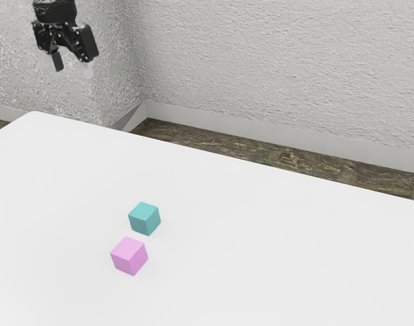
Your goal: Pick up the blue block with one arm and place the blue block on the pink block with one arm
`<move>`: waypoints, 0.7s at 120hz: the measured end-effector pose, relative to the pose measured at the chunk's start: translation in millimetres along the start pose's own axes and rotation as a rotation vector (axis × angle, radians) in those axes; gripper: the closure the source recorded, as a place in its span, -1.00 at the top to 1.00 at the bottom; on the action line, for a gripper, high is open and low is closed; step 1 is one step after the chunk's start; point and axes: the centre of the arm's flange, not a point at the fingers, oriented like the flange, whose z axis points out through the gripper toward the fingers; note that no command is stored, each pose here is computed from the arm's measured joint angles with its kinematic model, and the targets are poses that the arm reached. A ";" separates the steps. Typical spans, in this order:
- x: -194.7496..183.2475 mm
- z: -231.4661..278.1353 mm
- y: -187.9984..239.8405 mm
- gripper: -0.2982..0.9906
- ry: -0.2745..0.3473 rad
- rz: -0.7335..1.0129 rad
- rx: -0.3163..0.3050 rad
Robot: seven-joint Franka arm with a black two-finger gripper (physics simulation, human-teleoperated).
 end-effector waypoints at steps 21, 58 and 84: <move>-1.4 -2.0 -22.9 0.54 0.022 -0.045 0.019; -44.5 72.2 -0.6 0.54 -0.089 0.059 0.019; -9.7 146.1 60.9 0.54 -0.075 0.432 0.058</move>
